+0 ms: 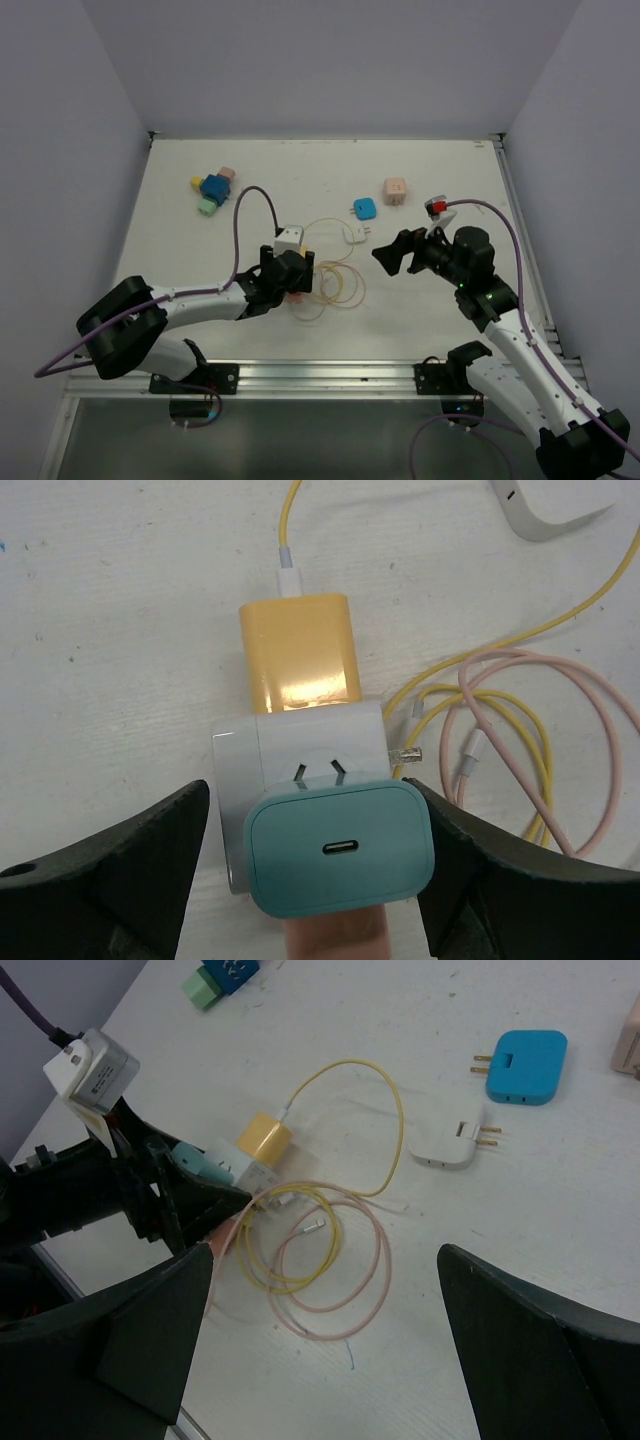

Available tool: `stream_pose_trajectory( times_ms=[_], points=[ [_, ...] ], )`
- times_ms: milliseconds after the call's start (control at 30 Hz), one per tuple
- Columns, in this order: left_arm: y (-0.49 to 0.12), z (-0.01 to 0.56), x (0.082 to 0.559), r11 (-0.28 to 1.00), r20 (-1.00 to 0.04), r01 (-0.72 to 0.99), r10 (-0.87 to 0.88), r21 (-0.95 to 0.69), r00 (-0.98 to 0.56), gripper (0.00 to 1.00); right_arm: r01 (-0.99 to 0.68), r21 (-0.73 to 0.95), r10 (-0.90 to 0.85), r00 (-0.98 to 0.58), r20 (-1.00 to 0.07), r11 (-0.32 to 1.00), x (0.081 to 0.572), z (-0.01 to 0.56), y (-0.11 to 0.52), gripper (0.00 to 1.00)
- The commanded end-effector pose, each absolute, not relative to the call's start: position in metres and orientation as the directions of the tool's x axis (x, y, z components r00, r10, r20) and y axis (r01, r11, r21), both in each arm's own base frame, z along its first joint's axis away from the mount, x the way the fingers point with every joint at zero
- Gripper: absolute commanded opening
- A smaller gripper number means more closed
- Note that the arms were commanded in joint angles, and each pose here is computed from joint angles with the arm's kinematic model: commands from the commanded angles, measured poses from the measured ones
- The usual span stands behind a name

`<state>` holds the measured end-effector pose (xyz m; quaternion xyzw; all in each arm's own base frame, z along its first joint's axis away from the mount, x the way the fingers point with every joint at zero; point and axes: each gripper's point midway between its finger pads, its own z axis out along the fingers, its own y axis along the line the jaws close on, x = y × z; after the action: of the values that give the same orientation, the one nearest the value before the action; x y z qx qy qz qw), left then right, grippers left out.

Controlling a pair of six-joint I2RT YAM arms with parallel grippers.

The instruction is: Pull the plug off the socket

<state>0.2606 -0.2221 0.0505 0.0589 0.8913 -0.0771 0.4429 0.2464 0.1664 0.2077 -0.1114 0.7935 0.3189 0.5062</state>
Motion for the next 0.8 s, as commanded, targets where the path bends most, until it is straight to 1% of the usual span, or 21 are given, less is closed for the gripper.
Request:
stream_pose_trajectory(
  times_ms=[0, 100, 133, 233, 267, 300, 333, 400, 433, 467, 500, 533, 667, 700, 767],
  points=[
    [-0.23, 0.065, 0.273, 0.984, -0.835, 0.138, -0.022, -0.116, -0.549, 0.8, -0.526, 0.394, 0.152, -0.444, -0.883, 0.754, 0.245, 0.214, 0.171, 0.99],
    [-0.23, 0.065, 0.273, 0.984, -0.838, 0.14, -0.017, -0.111, -0.546, 0.72, -0.527, 0.397, 0.152, -0.447, -0.881, 0.752, 0.244, 0.213, 0.171, 0.99],
    [-0.231, 0.064, 0.271, 0.983, -0.836, 0.146, -0.012, -0.11, -0.548, 0.66, -0.528, 0.398, 0.153, -0.447, -0.881, 0.751, 0.244, 0.213, 0.171, 0.99],
    [-0.232, 0.065, 0.269, 0.98, -0.835, 0.167, 0.001, -0.109, -0.55, 0.55, -0.534, 0.408, 0.155, -0.455, -0.877, 0.74, 0.243, 0.213, 0.174, 0.99],
    [-0.232, 0.068, 0.268, 0.978, -0.838, 0.173, -0.001, -0.114, -0.546, 0.45, -0.536, 0.413, 0.155, -0.46, -0.874, 0.736, 0.243, 0.213, 0.175, 0.99],
    [-0.231, 0.068, 0.268, 0.977, -0.84, 0.183, 0.01, -0.107, -0.543, 0.41, -0.54, 0.417, 0.157, -0.461, -0.873, 0.731, 0.243, 0.214, 0.176, 0.99],
    [-0.232, 0.069, 0.266, 0.974, -0.84, 0.197, 0.013, -0.112, -0.543, 0.3, -0.544, 0.43, 0.164, -0.468, -0.868, 0.72, 0.241, 0.215, 0.178, 0.99],
    [-0.235, 0.079, 0.265, 0.963, -0.854, 0.246, 0.033, -0.113, -0.519, 0.19, -0.548, 0.448, 0.17, -0.482, -0.859, 0.706, 0.24, 0.215, 0.181, 0.98],
    [-0.24, 0.08, 0.261, 0.95, -0.852, 0.289, 0.048, -0.122, -0.521, 0.12, -0.551, 0.474, 0.183, -0.5, -0.846, 0.686, 0.237, 0.216, 0.185, 0.98],
    [-0.243, 0.089, 0.26, 0.939, -0.864, 0.315, 0.045, -0.134, -0.502, 0.08, -0.547, 0.495, 0.184, -0.525, -0.831, 0.675, 0.237, 0.212, 0.188, 0.97],
    [-0.245, 0.092, 0.259, 0.928, -0.871, 0.353, 0.076, -0.116, -0.486, 0.06, -0.544, 0.515, 0.188, -0.544, -0.817, 0.662, 0.236, 0.21, 0.192, 0.95],
    [-0.251, 0.095, 0.254, 0.907, -0.873, 0.401, 0.089, -0.128, -0.479, 0.02, -0.546, 0.555, 0.206, -0.571, -0.794, 0.627, 0.233, 0.213, 0.198, 0.95],
    [-0.257, 0.111, 0.247, 0.862, -0.893, 0.491, 0.119, -0.125, -0.435, 0.0, -0.498, 0.653, 0.249, -0.653, -0.715, 0.57, 0.234, 0.207, 0.216, 0.91],
    [-0.258, 0.113, 0.245, 0.855, -0.896, 0.505, 0.125, -0.121, -0.427, 0.0, -0.461, 0.69, 0.257, -0.694, -0.672, 0.558, 0.233, 0.201, 0.225, 0.9],
    [-0.262, 0.119, 0.24, 0.83, -0.9, 0.54, 0.12, -0.14, -0.418, 0.0, -0.452, 0.719, 0.264, -0.717, -0.645, 0.528, 0.233, 0.199, 0.237, 0.88]
  ],
)
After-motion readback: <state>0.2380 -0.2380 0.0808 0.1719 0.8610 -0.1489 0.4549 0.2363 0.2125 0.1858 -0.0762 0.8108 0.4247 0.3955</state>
